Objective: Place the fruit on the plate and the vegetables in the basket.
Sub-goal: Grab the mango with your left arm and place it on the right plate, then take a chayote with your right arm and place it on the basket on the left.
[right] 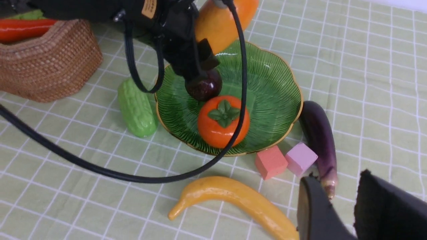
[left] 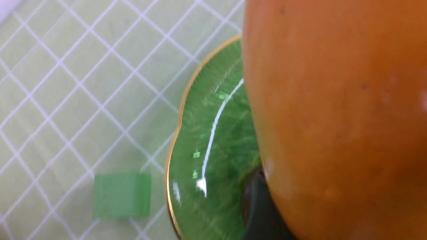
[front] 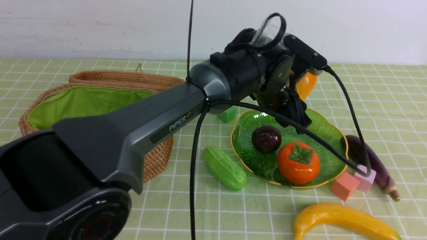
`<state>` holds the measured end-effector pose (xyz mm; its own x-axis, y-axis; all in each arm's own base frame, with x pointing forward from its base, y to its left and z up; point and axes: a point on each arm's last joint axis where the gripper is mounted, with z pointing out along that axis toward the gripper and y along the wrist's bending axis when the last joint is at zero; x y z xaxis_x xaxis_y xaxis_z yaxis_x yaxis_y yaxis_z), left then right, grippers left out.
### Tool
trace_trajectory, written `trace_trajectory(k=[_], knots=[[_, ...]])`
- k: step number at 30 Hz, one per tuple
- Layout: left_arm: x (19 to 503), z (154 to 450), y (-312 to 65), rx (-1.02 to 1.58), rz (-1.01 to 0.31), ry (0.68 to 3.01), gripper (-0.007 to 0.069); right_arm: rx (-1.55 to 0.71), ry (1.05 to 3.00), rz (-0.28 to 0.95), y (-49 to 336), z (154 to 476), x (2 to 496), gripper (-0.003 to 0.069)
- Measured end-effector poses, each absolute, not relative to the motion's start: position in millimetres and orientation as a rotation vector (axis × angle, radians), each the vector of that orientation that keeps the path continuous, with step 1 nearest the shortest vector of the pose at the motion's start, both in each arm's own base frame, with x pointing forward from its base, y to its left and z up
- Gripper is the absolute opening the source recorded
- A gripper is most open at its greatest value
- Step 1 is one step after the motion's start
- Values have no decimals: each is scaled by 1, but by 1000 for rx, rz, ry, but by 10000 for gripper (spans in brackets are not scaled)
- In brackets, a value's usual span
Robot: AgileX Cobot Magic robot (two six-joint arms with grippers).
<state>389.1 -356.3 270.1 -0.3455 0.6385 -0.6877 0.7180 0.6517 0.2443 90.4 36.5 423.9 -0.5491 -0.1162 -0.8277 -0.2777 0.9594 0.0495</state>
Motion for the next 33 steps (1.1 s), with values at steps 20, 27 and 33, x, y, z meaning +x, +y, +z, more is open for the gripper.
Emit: trace_trajectory(k=[20, 27, 33], knots=[[405, 229, -375, 1085, -157, 1962, 580, -330, 2157, 222, 39, 423, 89, 211], [399, 240, -369, 1026, -180, 2051, 570, -345, 2157, 223, 39, 423, 89, 211], [366, 319, -341, 939, -260, 2171, 362, -366, 2153, 214, 39, 423, 89, 212]])
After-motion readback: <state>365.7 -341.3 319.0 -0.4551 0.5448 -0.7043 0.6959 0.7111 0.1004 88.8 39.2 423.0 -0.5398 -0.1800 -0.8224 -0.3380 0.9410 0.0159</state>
